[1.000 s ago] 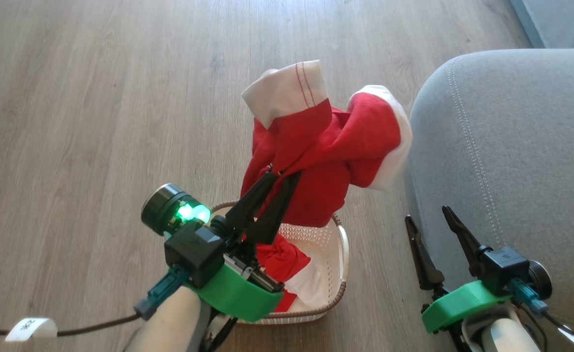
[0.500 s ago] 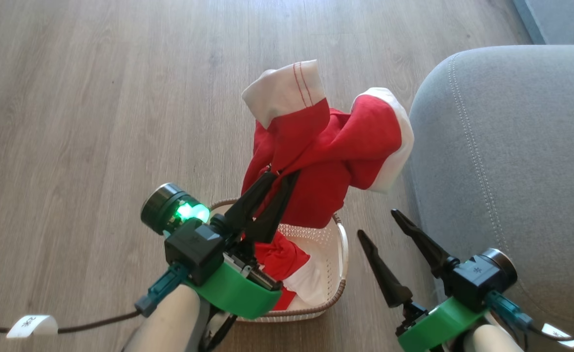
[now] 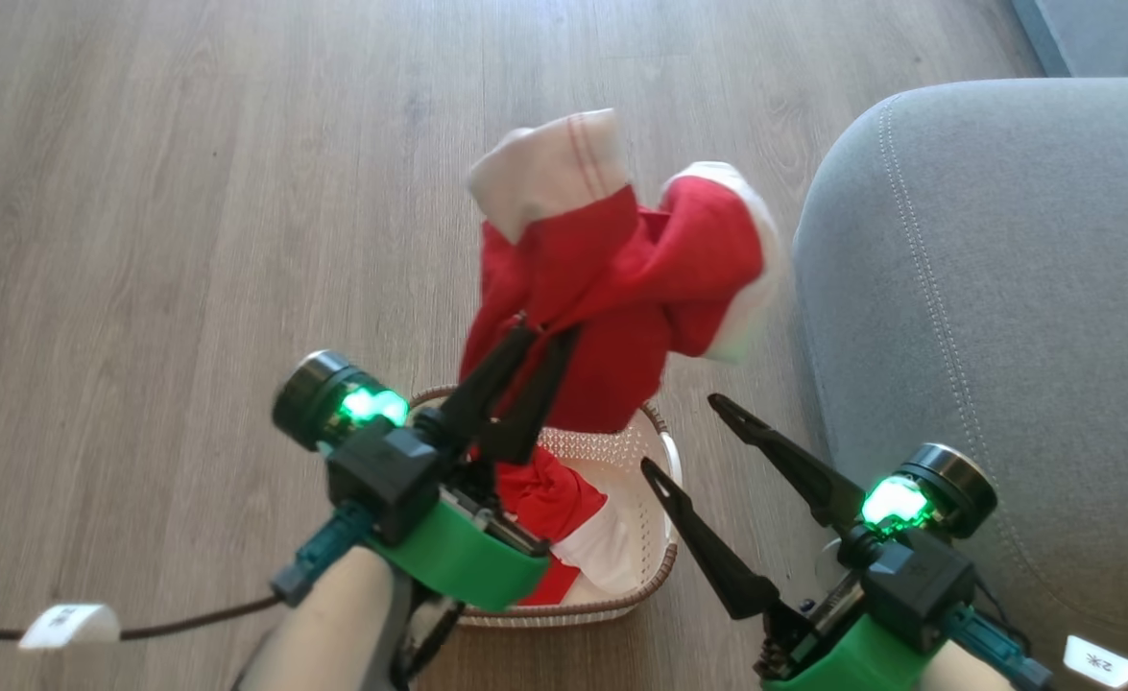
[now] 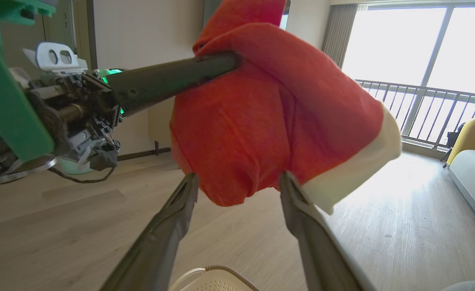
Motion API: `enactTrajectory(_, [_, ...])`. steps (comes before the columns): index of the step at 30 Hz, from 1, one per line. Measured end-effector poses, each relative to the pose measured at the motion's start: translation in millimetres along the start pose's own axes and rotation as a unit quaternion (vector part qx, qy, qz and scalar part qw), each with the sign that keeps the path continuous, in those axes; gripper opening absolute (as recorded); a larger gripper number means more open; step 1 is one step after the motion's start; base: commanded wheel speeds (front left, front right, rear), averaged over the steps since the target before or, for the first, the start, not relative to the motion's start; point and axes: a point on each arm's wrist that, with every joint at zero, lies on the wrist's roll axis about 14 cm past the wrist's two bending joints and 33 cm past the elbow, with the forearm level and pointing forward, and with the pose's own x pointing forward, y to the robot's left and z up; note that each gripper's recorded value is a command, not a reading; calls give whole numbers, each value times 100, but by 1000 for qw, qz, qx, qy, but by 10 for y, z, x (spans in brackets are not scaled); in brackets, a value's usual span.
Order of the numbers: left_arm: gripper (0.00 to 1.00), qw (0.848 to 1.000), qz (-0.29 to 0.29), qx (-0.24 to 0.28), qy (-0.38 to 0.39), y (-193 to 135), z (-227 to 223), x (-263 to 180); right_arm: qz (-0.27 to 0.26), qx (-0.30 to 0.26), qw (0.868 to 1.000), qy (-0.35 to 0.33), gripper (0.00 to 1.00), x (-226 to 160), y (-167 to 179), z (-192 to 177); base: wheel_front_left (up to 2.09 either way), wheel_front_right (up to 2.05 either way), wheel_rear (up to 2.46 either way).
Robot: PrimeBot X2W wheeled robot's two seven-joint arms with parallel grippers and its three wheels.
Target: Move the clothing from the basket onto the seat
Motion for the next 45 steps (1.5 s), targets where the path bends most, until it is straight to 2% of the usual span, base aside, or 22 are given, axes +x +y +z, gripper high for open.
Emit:
enactTrajectory(7, [0,999,-43,-12,14,-305,-76,-32,0,-14,1000,24,100,16,9,-167,0,0,0])
enactTrajectory(16, [0,997,-72,-16,21,-517,-91,-70,11,-16,1000,24,100,101,75,-193,0,0,0])
enactTrajectory(23, [0,996,-73,-28,41,-538,-203,-118,21,-22,999,21,100,181,95,-192,0,0,0])
enactTrajectory(24, [0,996,-73,-28,42,-537,-211,-123,23,-20,999,23,34,183,107,-210,0,0,0])
enactTrajectory(25, [0,996,-73,-28,44,-537,-221,-129,23,-18,999,26,0,184,116,-230,0,0,0])
enactTrajectory(41, [0,996,-70,-30,46,-533,-221,-152,10,-5,1000,18,0,242,92,-206,0,0,0])
enactTrajectory(42, [6,996,-71,-30,46,-536,-220,-151,9,-4,1000,17,0,244,88,-200,0,0,0])
enactTrajectory(43, [37,996,-70,-30,47,-534,-224,-152,7,-4,1000,16,0,245,84,-193,0,0,0])
enactTrajectory(44, [100,996,-70,-29,48,-530,-232,-154,5,-3,1000,15,0,247,79,-184,0,0,0])
enactTrajectory(45, [100,996,-70,-29,48,-528,-234,-154,3,-2,1000,13,0,249,71,-174,0,0,0])
